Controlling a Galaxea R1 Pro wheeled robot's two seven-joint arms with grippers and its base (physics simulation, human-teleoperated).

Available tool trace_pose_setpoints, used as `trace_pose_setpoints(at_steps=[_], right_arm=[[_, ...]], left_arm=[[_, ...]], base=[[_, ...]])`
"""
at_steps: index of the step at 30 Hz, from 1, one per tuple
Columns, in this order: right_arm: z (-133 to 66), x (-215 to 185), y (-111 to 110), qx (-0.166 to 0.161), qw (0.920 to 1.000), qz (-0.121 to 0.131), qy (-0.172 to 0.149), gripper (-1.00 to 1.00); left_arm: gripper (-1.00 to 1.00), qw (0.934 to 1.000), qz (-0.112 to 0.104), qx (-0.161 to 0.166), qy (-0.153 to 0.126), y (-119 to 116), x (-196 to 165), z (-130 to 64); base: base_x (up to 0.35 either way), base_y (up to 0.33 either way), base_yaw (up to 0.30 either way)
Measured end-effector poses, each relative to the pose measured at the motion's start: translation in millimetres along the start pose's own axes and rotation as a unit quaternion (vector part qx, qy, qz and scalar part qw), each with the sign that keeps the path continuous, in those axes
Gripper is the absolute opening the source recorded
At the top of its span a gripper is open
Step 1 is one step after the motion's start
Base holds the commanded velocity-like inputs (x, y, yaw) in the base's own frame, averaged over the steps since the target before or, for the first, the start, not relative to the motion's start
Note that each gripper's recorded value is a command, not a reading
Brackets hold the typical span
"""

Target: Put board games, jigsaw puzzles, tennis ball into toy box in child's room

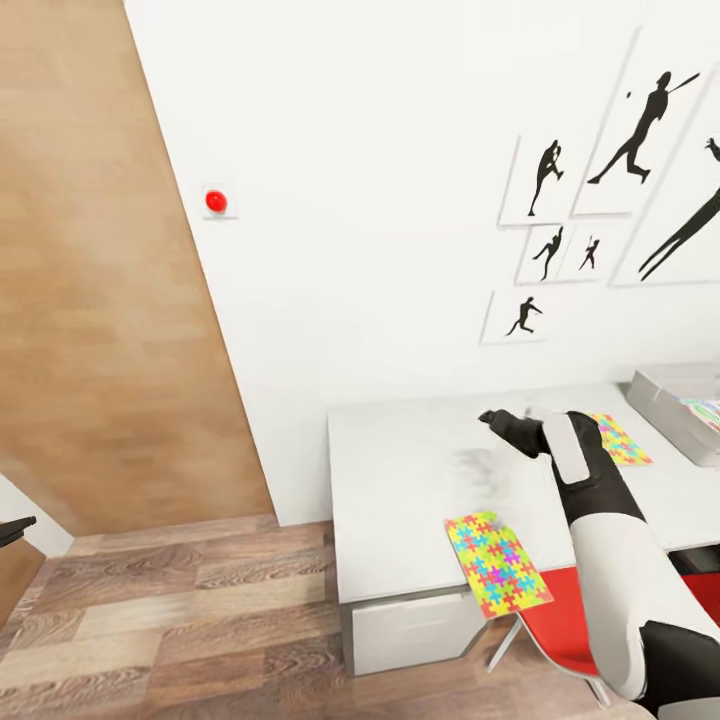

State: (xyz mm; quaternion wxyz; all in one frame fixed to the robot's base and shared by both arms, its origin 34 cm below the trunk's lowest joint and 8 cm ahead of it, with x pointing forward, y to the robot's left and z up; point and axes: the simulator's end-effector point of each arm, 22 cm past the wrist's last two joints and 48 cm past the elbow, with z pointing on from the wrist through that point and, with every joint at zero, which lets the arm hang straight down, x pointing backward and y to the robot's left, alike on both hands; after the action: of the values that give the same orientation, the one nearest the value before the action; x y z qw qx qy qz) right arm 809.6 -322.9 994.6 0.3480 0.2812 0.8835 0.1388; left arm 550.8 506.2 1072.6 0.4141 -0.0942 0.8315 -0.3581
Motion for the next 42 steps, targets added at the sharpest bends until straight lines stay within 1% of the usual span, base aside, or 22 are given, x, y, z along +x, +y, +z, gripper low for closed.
trace_pose_setpoints(at_steps=[1,2,4,6,10,11,16,22,25,27,34,35,38,41,42], right_arm=[[-11.9,-8,18,-0.032,0.9995,0.000,-0.004,1.00],[-18.7,-11,26,-0.048,0.9988,-0.001,-0.006,1.00],[-30.8,-12,39,-0.076,0.9971,-0.003,-0.007,1.00],[-41.7,-8,46,-0.098,0.9952,-0.006,-0.004,1.00],[-61.9,9,53,-0.135,0.9907,-0.012,0.005,1.00],[-70.8,18,56,-0.153,0.9881,-0.012,0.008,1.00],[-94.4,41,63,-0.202,0.9792,-0.007,0.014,1.00],[-120.4,76,64,-0.255,0.9666,0.000,0.026,1.00],[-133.0,92,64,-0.282,0.9588,0.006,0.033,1.00],[-141.0,102,65,-0.303,0.9522,0.013,0.038,1.00],[-171.5,135,67,-0.383,0.9211,0.040,0.055,1.00],[-172.3,135,67,-0.384,0.9208,0.040,0.055,1.00],[-182.0,149,63,-0.406,0.9105,0.052,0.061,1.00],[-188.5,165,56,-0.419,0.9040,0.065,0.058,1.00],[-189.6,168,54,-0.421,0.9030,0.068,0.056,1.00]], left_arm=[[1.00,1.0000,0.000,0.000,-0.001,0,0,-0.4],[1.00,1.0000,0.001,0.001,-0.001,-1,-1,-0.7],[1.00,1.0000,0.002,0.002,-0.002,-2,-2,-1.5],[1.00,1.0000,0.003,0.002,-0.003,-3,-2,-2.3],[1.00,1.0000,0.004,0.004,-0.006,-5,-4,-3.8],[1.00,1.0000,0.005,0.004,-0.006,-6,-4,-4.3],[1.00,0.9999,0.007,0.006,-0.009,-8,-6,-6.1],[1.00,0.9998,0.009,0.008,-0.012,-11,-8,-8.4],[1.00,0.9998,0.010,0.010,-0.014,-12,-9,-9.3],[1.00,0.9998,0.011,0.010,-0.015,-13,-10,-10.1],[1.00,0.9996,0.014,0.013,-0.020,-17,-12,-12.7],[1.00,0.9996,0.014,0.013,-0.020,-17,-12,-13.0],[1.00,0.9995,0.015,0.015,-0.022,-19,-13,-14.2],[1.00,0.9995,0.016,0.016,-0.024,-20,-14,-15.4],[1.00,0.9994,0.017,0.016,-0.024,-21,-15,-15.8]], base=[[0.000,0.000,-0.074],[0.000,0.000,-0.075],[0.000,0.000,-0.077],[0.000,0.000,-0.078],[0.000,0.000,-0.079],[0.000,0.000,-0.079],[0.000,0.000,-0.070],[0.000,0.000,-0.025],[0.000,0.000,-0.009],[0.000,0.000,-0.005],[0.000,0.000,-0.002],[0.000,0.000,0.000],[0.000,0.000,0.000],[0.000,0.000,0.000],[0.000,0.000,0.000]])
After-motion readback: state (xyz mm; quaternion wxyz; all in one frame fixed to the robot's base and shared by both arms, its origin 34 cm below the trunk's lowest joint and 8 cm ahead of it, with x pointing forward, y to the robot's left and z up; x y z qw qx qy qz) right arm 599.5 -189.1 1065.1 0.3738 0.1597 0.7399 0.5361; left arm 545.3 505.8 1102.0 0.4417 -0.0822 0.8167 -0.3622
